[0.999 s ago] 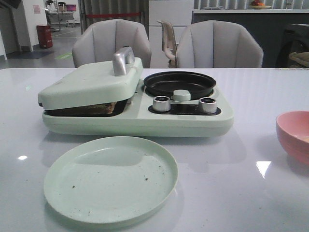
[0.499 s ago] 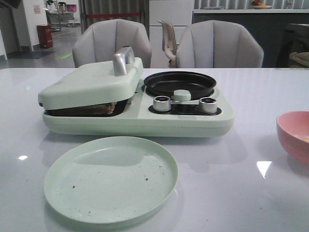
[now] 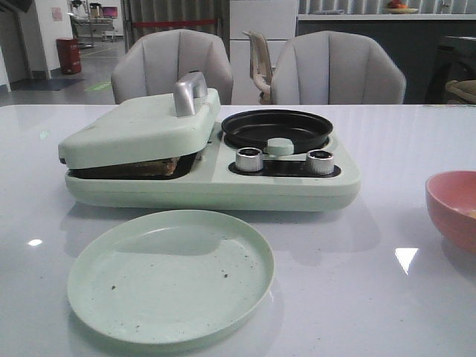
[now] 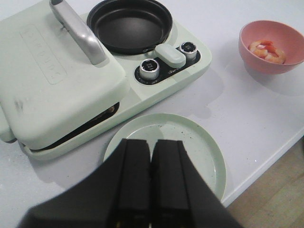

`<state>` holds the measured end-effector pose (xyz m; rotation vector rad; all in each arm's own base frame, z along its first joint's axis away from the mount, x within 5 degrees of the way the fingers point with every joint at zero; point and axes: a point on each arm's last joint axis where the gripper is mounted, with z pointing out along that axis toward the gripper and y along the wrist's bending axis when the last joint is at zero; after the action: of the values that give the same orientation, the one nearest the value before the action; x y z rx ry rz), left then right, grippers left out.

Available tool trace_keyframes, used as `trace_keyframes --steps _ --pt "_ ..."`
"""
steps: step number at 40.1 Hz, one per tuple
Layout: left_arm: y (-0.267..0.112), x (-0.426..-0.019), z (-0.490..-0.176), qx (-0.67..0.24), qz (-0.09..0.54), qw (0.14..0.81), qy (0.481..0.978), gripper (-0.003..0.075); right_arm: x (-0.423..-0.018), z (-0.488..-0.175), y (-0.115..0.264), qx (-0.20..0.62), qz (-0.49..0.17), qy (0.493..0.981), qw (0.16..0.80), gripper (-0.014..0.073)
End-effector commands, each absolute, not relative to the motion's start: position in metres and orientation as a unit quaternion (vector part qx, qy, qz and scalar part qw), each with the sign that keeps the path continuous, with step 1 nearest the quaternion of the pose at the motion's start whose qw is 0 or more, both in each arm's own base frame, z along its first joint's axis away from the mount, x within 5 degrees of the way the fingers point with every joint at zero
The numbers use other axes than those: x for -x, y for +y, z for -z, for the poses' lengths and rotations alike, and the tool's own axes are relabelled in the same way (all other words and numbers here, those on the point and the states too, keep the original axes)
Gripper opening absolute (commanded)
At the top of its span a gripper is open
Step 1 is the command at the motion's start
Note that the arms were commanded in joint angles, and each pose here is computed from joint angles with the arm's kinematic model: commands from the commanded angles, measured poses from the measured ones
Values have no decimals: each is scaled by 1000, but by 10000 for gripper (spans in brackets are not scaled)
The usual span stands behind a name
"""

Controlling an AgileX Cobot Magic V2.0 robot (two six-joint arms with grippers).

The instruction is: Make breakfast with bread and shrimp

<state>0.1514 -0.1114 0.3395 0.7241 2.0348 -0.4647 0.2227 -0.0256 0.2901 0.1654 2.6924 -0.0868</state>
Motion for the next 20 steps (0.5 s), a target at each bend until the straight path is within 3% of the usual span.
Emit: trace_keyframes --steps 1,20 --pt "-112 -152 -357 -273 206 495 799 100 -242 -297 -42 -66 62 961 260 516" --pt "-112 -152 -357 -273 206 495 799 100 -305 -233 -55 -57 62 962 260 516"
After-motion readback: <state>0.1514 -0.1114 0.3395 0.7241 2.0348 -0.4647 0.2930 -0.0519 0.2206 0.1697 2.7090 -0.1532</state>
